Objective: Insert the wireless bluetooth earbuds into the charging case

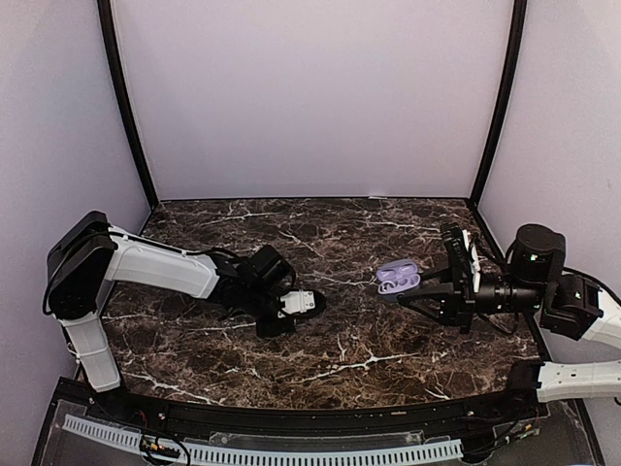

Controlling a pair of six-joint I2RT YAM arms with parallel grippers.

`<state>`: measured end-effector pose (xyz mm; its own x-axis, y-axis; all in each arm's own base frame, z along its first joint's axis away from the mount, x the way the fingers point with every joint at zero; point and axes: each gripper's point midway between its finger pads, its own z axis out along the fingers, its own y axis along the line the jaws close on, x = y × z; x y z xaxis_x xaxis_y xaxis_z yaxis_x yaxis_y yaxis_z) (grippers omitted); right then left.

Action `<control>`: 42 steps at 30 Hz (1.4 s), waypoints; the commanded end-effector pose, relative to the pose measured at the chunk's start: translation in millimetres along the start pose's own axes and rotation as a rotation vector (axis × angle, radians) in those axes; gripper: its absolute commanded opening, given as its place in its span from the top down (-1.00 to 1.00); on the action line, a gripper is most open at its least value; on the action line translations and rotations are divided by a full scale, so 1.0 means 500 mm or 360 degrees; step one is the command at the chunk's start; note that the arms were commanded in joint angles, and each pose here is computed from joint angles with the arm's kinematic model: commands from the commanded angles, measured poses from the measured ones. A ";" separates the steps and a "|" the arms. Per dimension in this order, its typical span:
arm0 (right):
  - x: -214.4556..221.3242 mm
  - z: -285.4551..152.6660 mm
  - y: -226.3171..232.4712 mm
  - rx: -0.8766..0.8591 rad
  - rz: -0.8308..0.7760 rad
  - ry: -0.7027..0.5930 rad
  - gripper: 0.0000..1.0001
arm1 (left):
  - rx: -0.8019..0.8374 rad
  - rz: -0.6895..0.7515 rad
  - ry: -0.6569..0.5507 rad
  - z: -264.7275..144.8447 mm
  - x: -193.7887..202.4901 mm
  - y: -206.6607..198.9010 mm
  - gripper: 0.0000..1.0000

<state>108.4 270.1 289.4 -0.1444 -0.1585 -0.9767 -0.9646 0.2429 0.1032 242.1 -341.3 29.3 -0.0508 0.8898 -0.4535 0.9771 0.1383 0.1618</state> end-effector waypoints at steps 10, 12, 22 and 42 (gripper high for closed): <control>-0.020 -0.005 -0.003 0.0015 -0.0022 -0.0070 1.00 | -0.0071 -0.0034 -0.0059 -0.002 -0.033 0.056 0.69; -0.018 -0.005 -0.004 0.0018 -0.0021 -0.0063 1.00 | -0.0062 -0.0048 -0.0053 0.002 -0.032 0.058 0.68; -0.018 -0.006 -0.006 0.0035 -0.0030 -0.0058 1.00 | 0.0027 -0.0070 -0.0059 0.008 -0.030 0.042 0.56; -0.018 -0.008 -0.008 0.0044 -0.0029 -0.0062 1.00 | -0.0028 -0.0163 0.0003 0.021 -0.033 0.070 0.74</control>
<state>110.6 268.3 290.6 -0.1384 -0.1544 -0.9783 -0.9613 0.2584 0.0952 279.8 -358.6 24.5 -0.1364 0.8736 -0.4671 0.9647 0.2244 0.1381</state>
